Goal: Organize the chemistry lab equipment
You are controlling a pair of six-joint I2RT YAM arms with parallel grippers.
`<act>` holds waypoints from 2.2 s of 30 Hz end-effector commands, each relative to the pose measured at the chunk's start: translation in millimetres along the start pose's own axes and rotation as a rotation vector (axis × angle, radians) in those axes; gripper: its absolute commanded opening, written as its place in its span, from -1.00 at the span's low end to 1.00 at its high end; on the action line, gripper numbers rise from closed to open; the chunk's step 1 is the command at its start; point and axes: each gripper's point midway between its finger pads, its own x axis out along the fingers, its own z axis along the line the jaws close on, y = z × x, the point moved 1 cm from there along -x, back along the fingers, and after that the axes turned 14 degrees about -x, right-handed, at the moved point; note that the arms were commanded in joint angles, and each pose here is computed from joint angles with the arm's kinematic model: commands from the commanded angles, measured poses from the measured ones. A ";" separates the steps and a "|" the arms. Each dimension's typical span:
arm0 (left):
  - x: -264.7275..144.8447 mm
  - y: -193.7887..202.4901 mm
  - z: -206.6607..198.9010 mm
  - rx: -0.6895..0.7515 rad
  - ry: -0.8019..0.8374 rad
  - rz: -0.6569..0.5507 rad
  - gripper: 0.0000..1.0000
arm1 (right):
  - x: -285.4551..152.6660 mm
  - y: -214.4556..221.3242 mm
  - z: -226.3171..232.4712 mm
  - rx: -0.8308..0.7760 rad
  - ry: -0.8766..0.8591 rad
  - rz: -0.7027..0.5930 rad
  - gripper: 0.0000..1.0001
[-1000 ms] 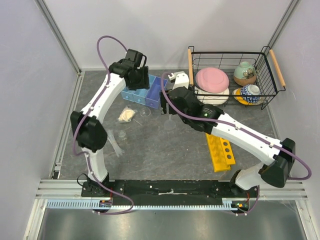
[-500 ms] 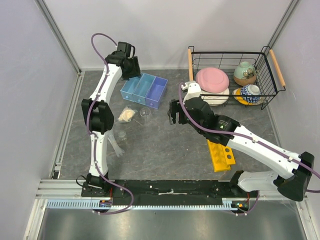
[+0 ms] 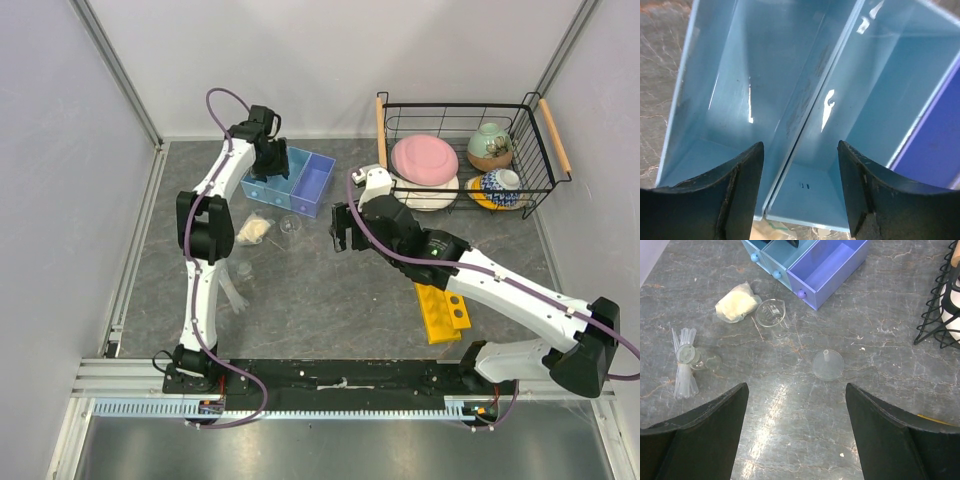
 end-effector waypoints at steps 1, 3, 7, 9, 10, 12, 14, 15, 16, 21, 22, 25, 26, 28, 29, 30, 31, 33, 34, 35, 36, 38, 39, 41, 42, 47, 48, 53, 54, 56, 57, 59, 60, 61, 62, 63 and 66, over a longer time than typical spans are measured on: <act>5.8 3.5 3.6 0.065 0.005 0.001 0.35 | 1.5 -6.2 6.6 0.024 -0.032 -0.031 0.72; 9.0 11.2 8.2 0.071 -0.006 0.023 0.31 | 0.6 -3.6 8.3 0.027 -0.042 -0.028 0.72; 11.1 25.9 15.4 0.069 -0.023 0.061 0.09 | -4.0 -2.3 6.6 0.042 -0.043 -0.033 0.71; 13.2 38.5 22.1 0.062 -0.037 0.092 0.04 | -3.8 1.0 4.9 0.043 -0.037 -0.028 0.71; 7.6 39.0 22.0 0.061 -0.033 0.089 0.02 | -3.7 2.2 4.6 0.044 -0.035 -0.027 0.71; 8.1 52.9 29.2 0.056 -0.048 0.116 -0.05 | -1.9 8.4 5.7 0.047 -0.034 -0.013 0.70; 3.2 63.2 36.4 0.050 -0.062 0.127 -0.13 | -1.9 14.8 6.9 0.050 -0.038 -0.001 0.69; 2.1 67.5 38.6 0.050 -0.067 0.132 -0.28 | -3.1 16.7 8.4 0.058 -0.042 0.002 0.69; 2.1 78.9 46.1 0.048 -0.084 0.155 -0.37 | -5.9 16.0 9.1 0.063 -0.045 -0.004 0.69; -11.8 98.1 51.5 0.028 -0.089 0.165 -0.83 | -19.4 18.9 13.5 0.061 -0.045 -0.010 0.69; -11.9 109.1 56.2 0.026 -0.098 0.186 -0.91 | -21.5 19.1 14.4 0.064 -0.044 -0.010 0.68; -18.7 123.6 59.8 0.028 -0.119 0.184 -0.96 | -30.3 20.2 16.9 0.060 -0.041 -0.012 0.68; -20.0 128.0 60.6 0.025 -0.123 0.187 -0.96 | -32.8 23.3 20.9 0.054 -0.047 -0.005 0.68; -24.2 141.8 58.2 0.039 -0.121 0.197 -0.96 | -38.3 22.8 20.9 0.060 -0.042 -0.012 0.68; -25.2 146.0 58.2 0.041 -0.129 0.195 -0.96 | -41.4 24.8 23.9 0.057 -0.049 -0.009 0.67; -27.0 152.5 53.6 0.055 -0.127 0.198 -0.96 | -44.2 24.3 23.9 0.061 -0.049 -0.013 0.68; -29.1 161.2 53.5 0.065 -0.130 0.207 -0.96 | -46.4 23.9 22.7 0.062 -0.042 -0.018 0.67; -30.5 173.3 46.4 0.082 -0.131 0.210 -0.96 | -52.1 24.8 25.6 0.064 -0.052 -0.021 0.67; -31.5 182.2 46.5 0.081 -0.136 0.223 -0.96 | -54.2 24.7 25.1 0.066 -0.050 -0.023 0.67; -31.6 186.6 43.0 0.084 -0.132 0.222 -0.96 | -56.3 26.0 27.0 0.059 -0.052 -0.020 0.67; -32.1 195.2 37.4 0.101 -0.125 0.228 -0.96 | -58.1 26.3 27.1 0.059 -0.052 -0.020 0.67; -32.6 211.4 29.0 0.118 -0.117 0.240 -0.96 | -61.0 29.4 25.9 0.050 -0.041 -0.011 0.66; -32.4 216.8 25.9 0.125 -0.113 0.244 -0.96 | -62.9 30.0 26.0 0.052 -0.040 -0.010 0.66; -33.0 233.9 16.8 0.146 -0.106 0.260 -0.96 | -65.9 33.0 24.6 0.047 -0.033 -0.007 0.67; -32.4 238.3 13.1 0.151 -0.100 0.260 -0.96 | -68.4 32.4 23.0 0.054 -0.031 -0.011 0.66; -31.0 273.5 -8.2 0.202 -0.081 0.287 -0.96 | -77.3 35.8 17.7 0.056 -0.025 -0.006 0.66; -30.0 277.6 -11.9 0.207 -0.076 0.289 -0.96 | -78.1 36.6 17.0 0.058 -0.021 -0.005 0.66; -30.3 302.2 -28.3 0.219 -0.033 0.315 -0.96 | -81.8 43.7 12.6 0.052 -0.003 0.016 0.66; -30.7 305.1 -28.3 0.223 -0.032 0.317 -0.96 | -82.5 44.3 12.5 0.052 -0.002 0.017 0.66; -32.0 308.0 -32.4 0.230 -0.021 0.314 -0.96 | -83.3 46.4 7.5 0.049 0.022 0.022 0.67; -33.0 306.3 -34.1 0.234 -0.017 0.311 -0.96 | -82.9 46.8 4.3 0.047 0.040 0.023 0.68; -37.7 300.9 -36.3 0.249 -0.021 0.304 -0.69 | -82.5 46.4 -2.2 0.033 0.079 0.024 0.71; -40.8 292.7 -44.2 0.254 -0.011 0.286 -0.56 | -82.0 46.3 -3.0 0.025 0.088 0.025 0.74; -43.3 289.0 -46.5 0.264 -0.010 0.281 -0.39 | -81.5 45.4 -3.8 0.018 0.094 0.025 0.75; -47.7 287.5 -46.5 0.269 -0.019 0.289 -0.02 | -78.5 46.2 -6.0 0.009 0.117 0.027 0.77; -51.8 280.6 -54.1 0.276 -0.004 0.277 0.08 | -76.9 46.4 -7.4 0.003 0.130 0.029 0.78; -62.6 268.2 -59.4 0.307 -0.013 0.262 0.23 | -69.2 49.6 -12.7 -0.008 0.176 0.039 0.82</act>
